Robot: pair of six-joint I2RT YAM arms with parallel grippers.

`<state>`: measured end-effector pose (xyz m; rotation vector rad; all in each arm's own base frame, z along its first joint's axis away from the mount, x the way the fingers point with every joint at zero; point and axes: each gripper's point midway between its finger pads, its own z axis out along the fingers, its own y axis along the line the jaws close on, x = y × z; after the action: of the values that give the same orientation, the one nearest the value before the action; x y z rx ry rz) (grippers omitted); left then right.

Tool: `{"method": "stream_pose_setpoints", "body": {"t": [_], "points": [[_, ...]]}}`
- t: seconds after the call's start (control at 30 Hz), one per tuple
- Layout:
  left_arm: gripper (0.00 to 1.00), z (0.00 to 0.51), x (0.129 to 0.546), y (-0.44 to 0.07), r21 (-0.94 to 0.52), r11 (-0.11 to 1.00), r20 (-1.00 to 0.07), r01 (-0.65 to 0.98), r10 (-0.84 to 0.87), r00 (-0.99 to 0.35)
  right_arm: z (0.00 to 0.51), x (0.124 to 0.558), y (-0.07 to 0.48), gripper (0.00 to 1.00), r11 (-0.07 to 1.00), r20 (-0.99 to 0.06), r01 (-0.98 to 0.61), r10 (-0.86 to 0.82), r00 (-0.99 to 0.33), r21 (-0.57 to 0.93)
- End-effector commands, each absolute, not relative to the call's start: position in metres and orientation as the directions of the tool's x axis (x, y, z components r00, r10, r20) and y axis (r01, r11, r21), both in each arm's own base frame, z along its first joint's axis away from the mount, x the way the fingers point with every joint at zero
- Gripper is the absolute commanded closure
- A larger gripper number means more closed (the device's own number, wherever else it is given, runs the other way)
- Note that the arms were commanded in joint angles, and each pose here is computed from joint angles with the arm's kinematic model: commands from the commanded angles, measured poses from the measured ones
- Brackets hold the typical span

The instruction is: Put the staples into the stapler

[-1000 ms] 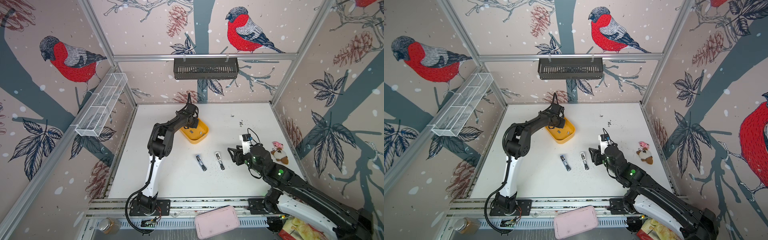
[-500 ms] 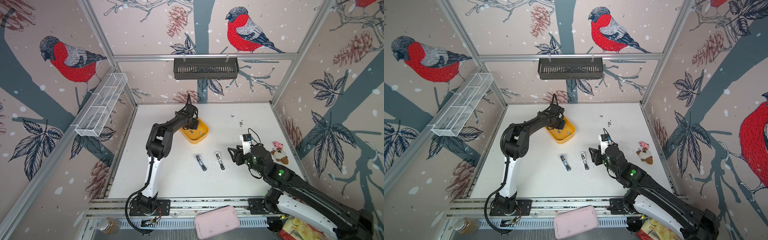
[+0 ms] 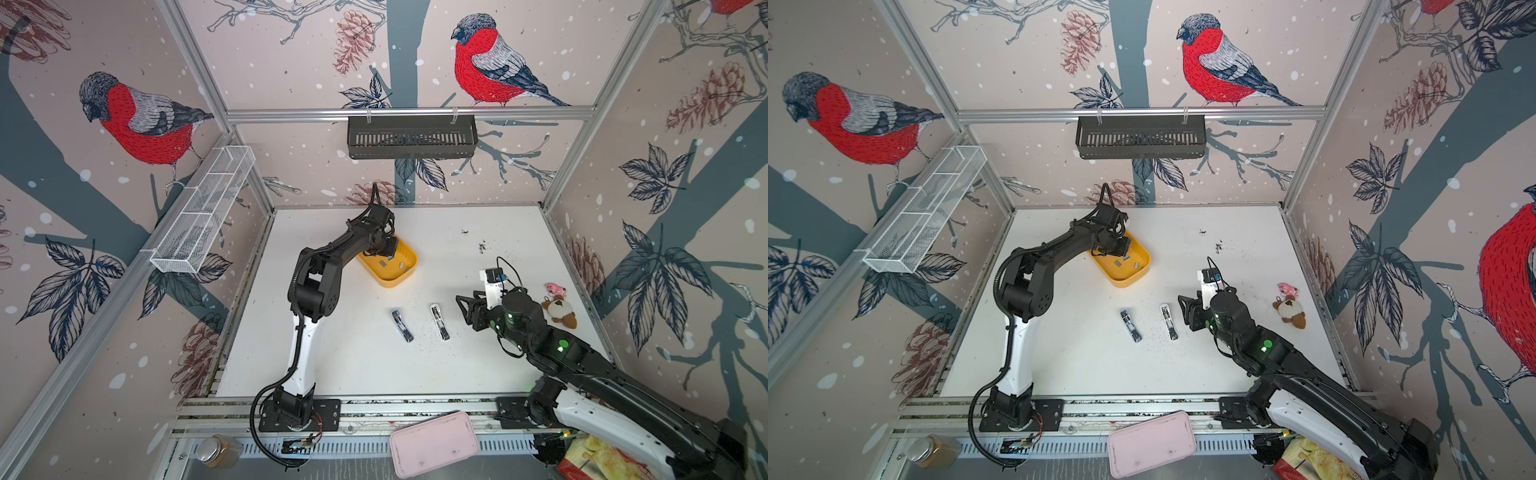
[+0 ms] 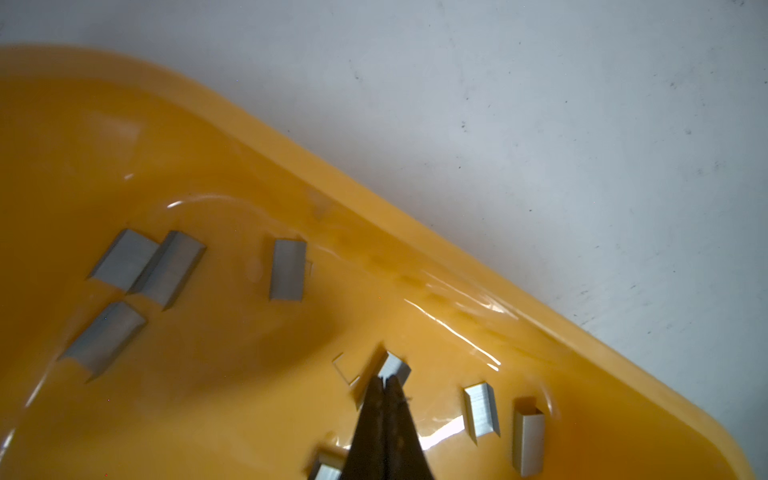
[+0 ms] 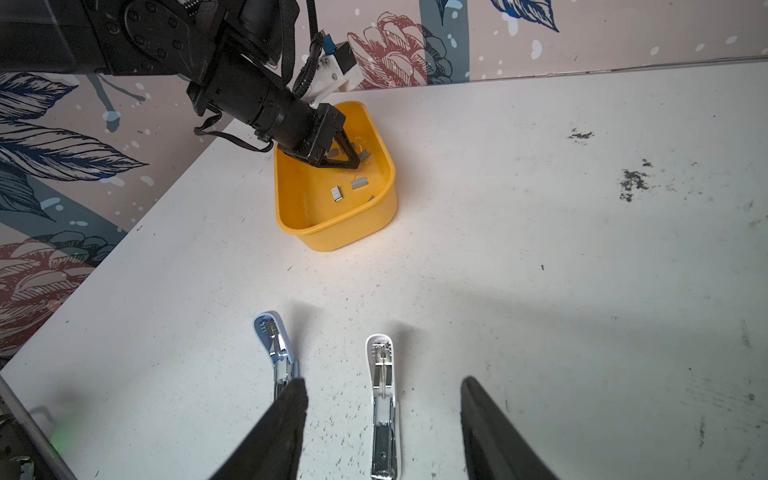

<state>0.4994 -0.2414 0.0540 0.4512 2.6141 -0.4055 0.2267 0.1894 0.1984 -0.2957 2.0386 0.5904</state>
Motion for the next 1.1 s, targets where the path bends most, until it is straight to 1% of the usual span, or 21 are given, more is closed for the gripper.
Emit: {"method": "stream_pose_setpoints", "body": {"t": [0.0, 0.07, 0.3, 0.9, 1.0, 1.07], "points": [[0.85, 0.045, 0.496, -0.232, -0.157, 0.914, -0.454, 0.373, 0.268, -0.849, 0.204, 0.228, 0.191, 0.40, 0.848, -0.861, -0.431, 0.057, -0.505, 0.309], [0.81, 0.040, 0.496, -0.228, -0.129, 0.917, -0.448, 0.378, 0.286, -0.847, 0.205, 0.228, 0.191, 0.40, 0.848, -0.861, -0.430, 0.057, -0.505, 0.309], [0.77, 0.030, 0.491, -0.226, -0.119, 0.911, -0.421, 0.394, 0.313, -0.851, 0.204, 0.229, 0.192, 0.40, 0.848, -0.861, -0.432, 0.055, -0.506, 0.308], [0.83, 0.019, 0.485, -0.232, -0.133, 0.902, -0.385, 0.411, 0.335, -0.860, 0.201, 0.230, 0.192, 0.40, 0.850, -0.859, -0.429, 0.052, -0.509, 0.306], [0.82, 0.021, 0.484, -0.233, -0.133, 0.901, -0.386, 0.413, 0.337, -0.859, 0.200, 0.230, 0.191, 0.40, 0.851, -0.859, -0.427, 0.050, -0.510, 0.304], [0.80, 0.023, 0.484, -0.233, -0.135, 0.901, -0.390, 0.413, 0.334, -0.858, 0.201, 0.231, 0.191, 0.40, 0.851, -0.859, -0.428, 0.052, -0.509, 0.305]]}}
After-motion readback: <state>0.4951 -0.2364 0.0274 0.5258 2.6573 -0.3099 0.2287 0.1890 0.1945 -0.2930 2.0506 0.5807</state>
